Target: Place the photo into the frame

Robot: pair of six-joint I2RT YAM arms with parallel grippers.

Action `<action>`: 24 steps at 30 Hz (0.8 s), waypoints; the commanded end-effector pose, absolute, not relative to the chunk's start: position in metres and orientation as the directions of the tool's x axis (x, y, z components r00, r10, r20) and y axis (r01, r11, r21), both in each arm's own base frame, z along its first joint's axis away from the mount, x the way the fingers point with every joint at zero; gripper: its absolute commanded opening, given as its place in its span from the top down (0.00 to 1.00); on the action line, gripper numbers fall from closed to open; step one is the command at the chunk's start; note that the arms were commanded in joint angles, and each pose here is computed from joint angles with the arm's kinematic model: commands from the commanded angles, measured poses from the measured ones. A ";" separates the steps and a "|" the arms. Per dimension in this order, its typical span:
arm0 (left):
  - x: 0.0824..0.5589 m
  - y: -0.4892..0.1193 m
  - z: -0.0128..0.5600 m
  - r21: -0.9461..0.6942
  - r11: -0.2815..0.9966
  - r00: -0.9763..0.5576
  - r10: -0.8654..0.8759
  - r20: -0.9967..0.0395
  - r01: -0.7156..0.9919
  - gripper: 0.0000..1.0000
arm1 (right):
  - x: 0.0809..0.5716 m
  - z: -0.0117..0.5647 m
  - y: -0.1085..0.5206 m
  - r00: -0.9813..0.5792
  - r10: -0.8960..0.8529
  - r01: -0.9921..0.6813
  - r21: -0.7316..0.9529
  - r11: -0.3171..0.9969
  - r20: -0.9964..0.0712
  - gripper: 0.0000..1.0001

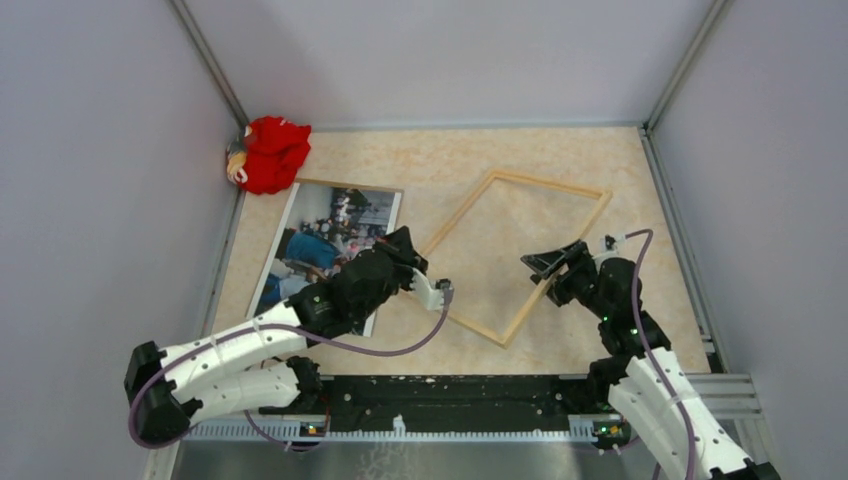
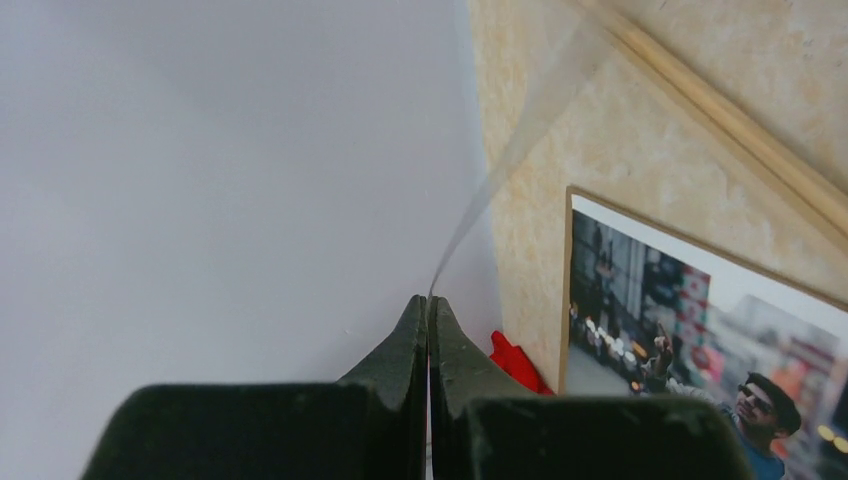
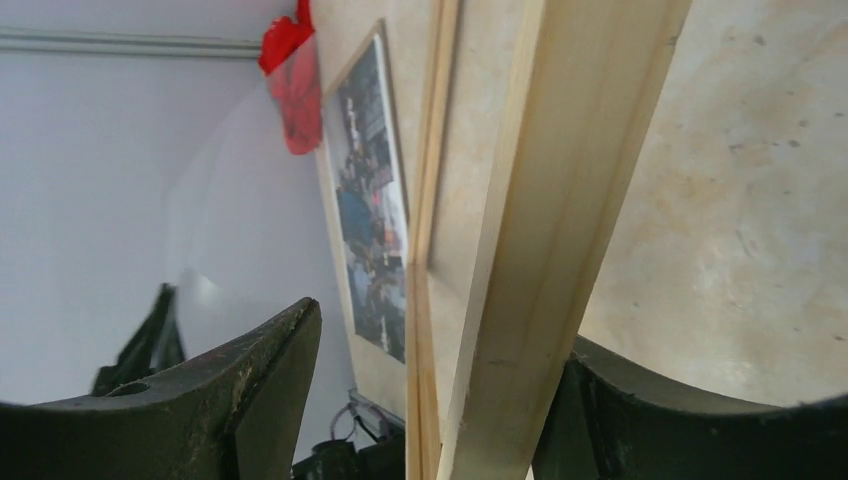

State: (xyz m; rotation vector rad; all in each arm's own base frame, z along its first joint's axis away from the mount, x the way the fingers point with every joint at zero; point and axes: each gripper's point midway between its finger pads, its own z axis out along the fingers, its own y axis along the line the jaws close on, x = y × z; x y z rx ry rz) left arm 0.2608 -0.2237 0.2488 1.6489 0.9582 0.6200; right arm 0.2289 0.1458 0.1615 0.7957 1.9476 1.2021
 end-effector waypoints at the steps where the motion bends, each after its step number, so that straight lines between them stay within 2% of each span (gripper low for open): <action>1: 0.253 -0.209 0.283 0.951 -0.124 0.567 0.822 -0.061 0.283 1.00 | 0.229 0.153 0.136 -0.549 0.771 0.127 0.880 0.458 -0.322 0.32; 4: 0.249 -0.199 0.281 0.926 -0.226 0.574 0.819 0.011 0.304 1.00 | 0.234 0.143 0.133 -0.560 0.742 0.130 0.845 0.519 -0.369 0.38; 6: 0.252 -0.196 0.296 0.924 -0.243 0.561 0.827 0.037 0.297 1.00 | 0.239 0.137 0.134 -0.586 0.703 0.122 0.813 0.569 -0.403 0.48; 9: 0.265 -0.197 0.349 0.953 -0.153 0.523 0.852 -0.006 0.262 1.00 | 0.250 0.127 0.135 -0.639 0.621 0.110 0.744 0.658 -0.454 0.63; 13: 0.284 -0.195 0.409 0.976 -0.021 0.468 0.879 -0.085 0.216 1.00 | 0.268 0.116 0.129 -0.689 0.495 0.084 0.620 0.780 -0.530 0.74; 19: 0.301 -0.179 0.451 0.987 0.075 0.407 0.905 -0.127 0.141 1.00 | 0.298 0.112 0.106 -0.733 0.268 0.028 0.367 0.930 -0.625 0.74; 24: 0.309 -0.163 0.457 0.992 0.076 0.363 0.926 -0.108 0.101 1.00 | 0.316 0.092 0.104 -0.803 0.176 0.016 0.275 0.961 -0.569 0.68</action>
